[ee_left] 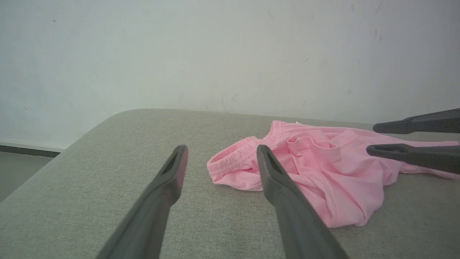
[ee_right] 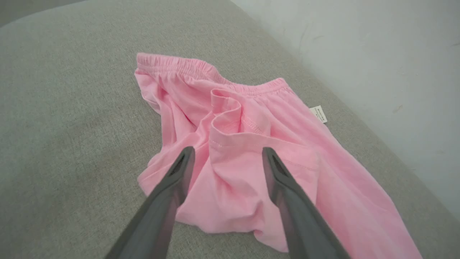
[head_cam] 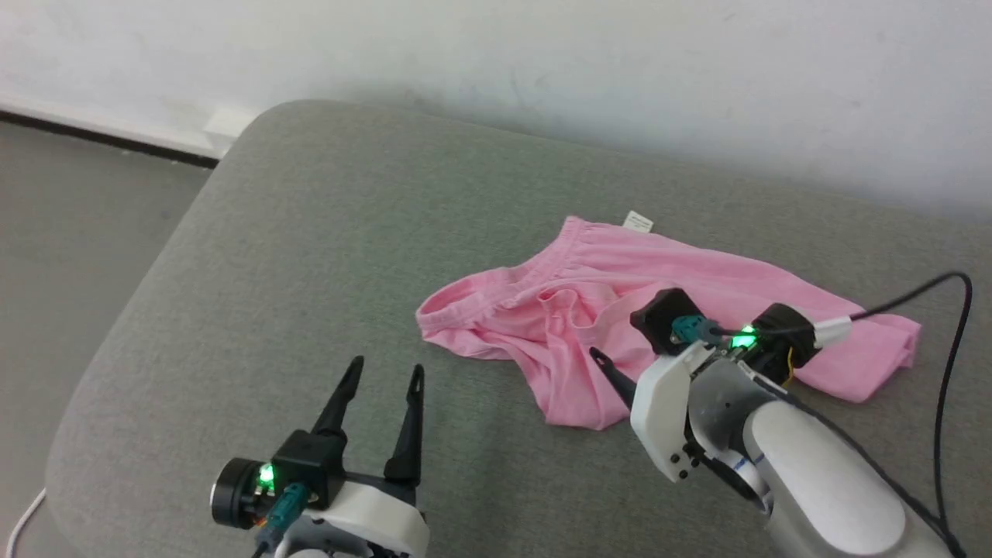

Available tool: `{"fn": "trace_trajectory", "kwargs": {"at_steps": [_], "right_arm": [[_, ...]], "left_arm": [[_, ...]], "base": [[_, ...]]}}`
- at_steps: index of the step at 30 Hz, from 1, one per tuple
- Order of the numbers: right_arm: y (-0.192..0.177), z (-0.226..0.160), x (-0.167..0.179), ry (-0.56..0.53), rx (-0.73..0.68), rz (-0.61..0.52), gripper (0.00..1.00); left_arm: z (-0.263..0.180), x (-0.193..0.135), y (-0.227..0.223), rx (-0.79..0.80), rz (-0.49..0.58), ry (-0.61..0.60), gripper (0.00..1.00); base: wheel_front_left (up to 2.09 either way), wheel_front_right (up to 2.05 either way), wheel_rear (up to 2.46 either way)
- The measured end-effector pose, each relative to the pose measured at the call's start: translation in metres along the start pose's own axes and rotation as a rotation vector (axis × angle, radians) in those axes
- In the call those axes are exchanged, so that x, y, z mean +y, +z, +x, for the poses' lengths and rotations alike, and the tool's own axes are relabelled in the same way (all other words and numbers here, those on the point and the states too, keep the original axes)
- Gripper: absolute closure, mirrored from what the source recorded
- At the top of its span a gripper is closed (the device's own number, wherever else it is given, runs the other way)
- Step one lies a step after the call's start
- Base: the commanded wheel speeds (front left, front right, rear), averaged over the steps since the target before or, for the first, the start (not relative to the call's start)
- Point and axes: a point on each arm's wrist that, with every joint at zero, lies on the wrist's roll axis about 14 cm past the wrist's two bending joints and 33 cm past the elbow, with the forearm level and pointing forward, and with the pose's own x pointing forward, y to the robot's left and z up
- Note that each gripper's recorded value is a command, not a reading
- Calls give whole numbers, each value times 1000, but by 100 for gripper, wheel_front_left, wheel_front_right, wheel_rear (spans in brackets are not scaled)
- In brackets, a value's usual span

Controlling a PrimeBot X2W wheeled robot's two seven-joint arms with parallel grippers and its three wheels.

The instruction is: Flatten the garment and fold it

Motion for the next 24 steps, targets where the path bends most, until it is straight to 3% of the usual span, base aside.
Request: {"fn": "trace_trajectory", "kwargs": {"at_steps": [15, 16, 17, 18, 24], "right_arm": [[-26, 60, 12, 101, 156, -143, 0], [-30, 62, 12, 102, 165, -143, 25], [-32, 64, 12, 105, 171, -145, 75], [-34, 66, 12, 105, 172, -143, 100], [-21, 67, 5, 85, 95, -108, 100]], "left_arm": [[-19, 17, -4, 10, -32, 90, 0], [-19, 18, -5, 12, -33, 96, 0], [-19, 19, -5, 14, -32, 98, 0], [-19, 20, -6, 15, -31, 101, 0], [-18, 24, -8, 20, -31, 114, 0]], "base": [[0, 0, 0], [0, 0, 0], [0, 0, 0], [0, 0, 0], [0, 0, 0]]}}
